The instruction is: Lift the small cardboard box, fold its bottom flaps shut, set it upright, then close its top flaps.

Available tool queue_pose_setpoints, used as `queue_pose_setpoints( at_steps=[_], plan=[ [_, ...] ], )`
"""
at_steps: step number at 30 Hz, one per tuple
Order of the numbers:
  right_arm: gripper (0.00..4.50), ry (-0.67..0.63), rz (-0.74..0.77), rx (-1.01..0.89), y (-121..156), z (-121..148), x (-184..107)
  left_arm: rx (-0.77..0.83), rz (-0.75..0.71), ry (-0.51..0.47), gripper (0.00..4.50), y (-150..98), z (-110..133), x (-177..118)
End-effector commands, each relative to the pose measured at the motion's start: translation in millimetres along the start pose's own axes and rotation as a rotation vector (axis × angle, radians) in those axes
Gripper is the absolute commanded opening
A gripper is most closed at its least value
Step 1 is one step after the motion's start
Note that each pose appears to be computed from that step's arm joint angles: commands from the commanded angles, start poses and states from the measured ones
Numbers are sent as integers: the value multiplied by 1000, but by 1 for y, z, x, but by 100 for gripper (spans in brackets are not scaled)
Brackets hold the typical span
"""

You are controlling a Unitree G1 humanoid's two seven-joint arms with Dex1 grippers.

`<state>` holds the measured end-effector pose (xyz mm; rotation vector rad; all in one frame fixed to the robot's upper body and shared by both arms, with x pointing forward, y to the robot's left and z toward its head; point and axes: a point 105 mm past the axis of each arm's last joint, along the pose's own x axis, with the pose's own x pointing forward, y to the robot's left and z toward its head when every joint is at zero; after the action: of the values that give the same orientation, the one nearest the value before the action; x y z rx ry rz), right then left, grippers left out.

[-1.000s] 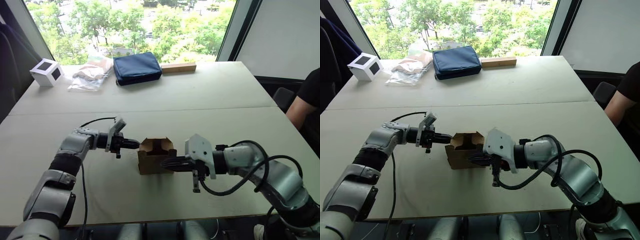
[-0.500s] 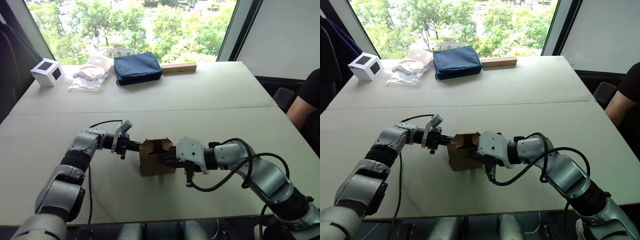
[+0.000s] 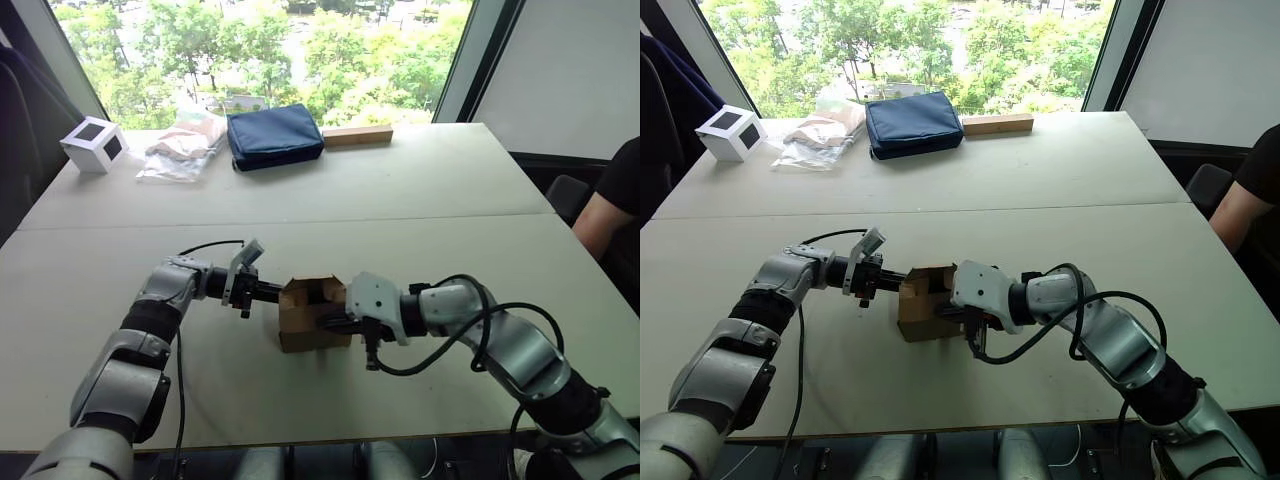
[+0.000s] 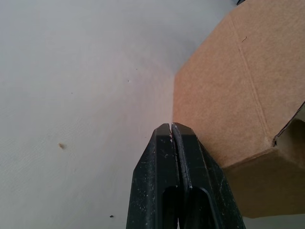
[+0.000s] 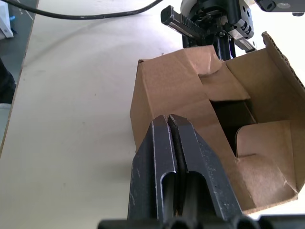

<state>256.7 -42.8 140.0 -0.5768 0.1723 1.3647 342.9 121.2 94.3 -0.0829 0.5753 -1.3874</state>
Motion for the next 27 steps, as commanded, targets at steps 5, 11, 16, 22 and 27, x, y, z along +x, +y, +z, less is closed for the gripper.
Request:
queue_pose_setpoints(
  at_steps=[5, 11, 16, 22, 27],
  plan=[
    [0, -36, 6, -36, -3, 9, 2, 16, 89, -93, 2, 2, 13, -32],
    [0, -52, -2, -32, -8, 8, 2, 60, 190, -121, 2, -18, 19, -79],
    [0, -61, 3, -31, -12, 8, 1, 121, 128, -105, 2, -75, 23, -78],
    [0, -70, 20, -36, -11, 10, 2, 117, 59, -133, 2, -106, 24, -52],
    [0, -72, 24, -46, -11, 11, 2, 80, 52, -105, 2, -107, 9, -35]
  ],
)
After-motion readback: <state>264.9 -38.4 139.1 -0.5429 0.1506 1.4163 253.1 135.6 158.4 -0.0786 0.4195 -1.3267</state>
